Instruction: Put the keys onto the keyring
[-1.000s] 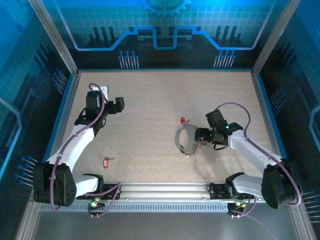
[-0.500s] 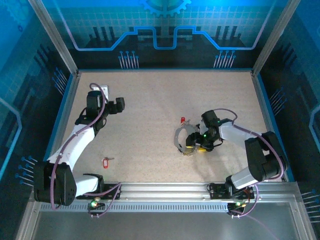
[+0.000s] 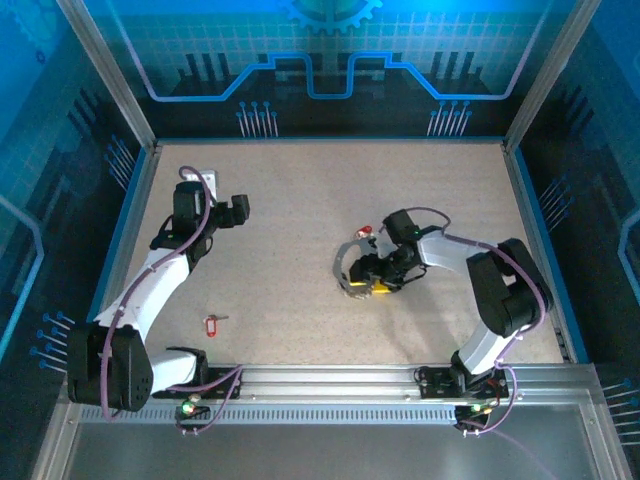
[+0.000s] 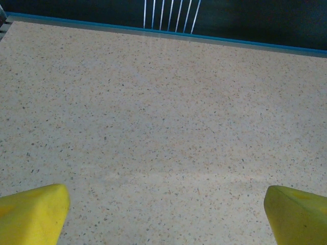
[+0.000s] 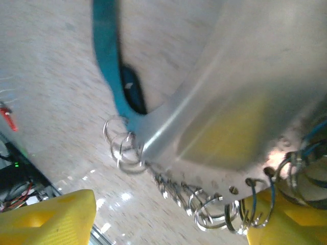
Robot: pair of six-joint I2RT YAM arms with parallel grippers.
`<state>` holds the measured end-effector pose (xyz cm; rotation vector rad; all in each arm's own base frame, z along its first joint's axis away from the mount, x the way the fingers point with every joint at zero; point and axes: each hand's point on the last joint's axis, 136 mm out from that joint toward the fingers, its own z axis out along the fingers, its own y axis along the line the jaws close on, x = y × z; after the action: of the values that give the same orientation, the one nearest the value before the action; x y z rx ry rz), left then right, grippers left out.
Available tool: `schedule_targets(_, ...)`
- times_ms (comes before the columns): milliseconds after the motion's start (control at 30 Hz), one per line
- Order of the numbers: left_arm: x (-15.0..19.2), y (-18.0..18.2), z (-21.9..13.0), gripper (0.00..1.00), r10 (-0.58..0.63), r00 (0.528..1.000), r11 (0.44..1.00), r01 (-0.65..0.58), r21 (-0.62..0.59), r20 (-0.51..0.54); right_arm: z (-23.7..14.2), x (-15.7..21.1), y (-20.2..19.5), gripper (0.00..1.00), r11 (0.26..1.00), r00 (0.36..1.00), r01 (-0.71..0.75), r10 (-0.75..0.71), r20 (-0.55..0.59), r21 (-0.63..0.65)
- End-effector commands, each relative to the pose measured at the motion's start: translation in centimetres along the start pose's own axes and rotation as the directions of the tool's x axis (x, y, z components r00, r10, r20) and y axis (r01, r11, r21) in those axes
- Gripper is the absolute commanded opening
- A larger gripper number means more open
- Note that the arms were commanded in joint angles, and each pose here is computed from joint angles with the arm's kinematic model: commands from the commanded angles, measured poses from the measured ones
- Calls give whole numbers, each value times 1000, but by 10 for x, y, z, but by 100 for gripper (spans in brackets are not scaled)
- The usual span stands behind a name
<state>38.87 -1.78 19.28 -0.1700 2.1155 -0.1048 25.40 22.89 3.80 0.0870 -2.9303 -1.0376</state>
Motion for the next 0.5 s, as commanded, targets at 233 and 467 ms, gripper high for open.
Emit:
schedule_targets(233,-18,-6,-10,99,5,999,1000,-5,6,52,-29,-4,13,76,969,981,180,-188,36,167)
schedule_targets(467,-20,-6,-10,99,6,998,1000,-7,5,55,-30,3,19,50,953,976,201,-215,38,228)
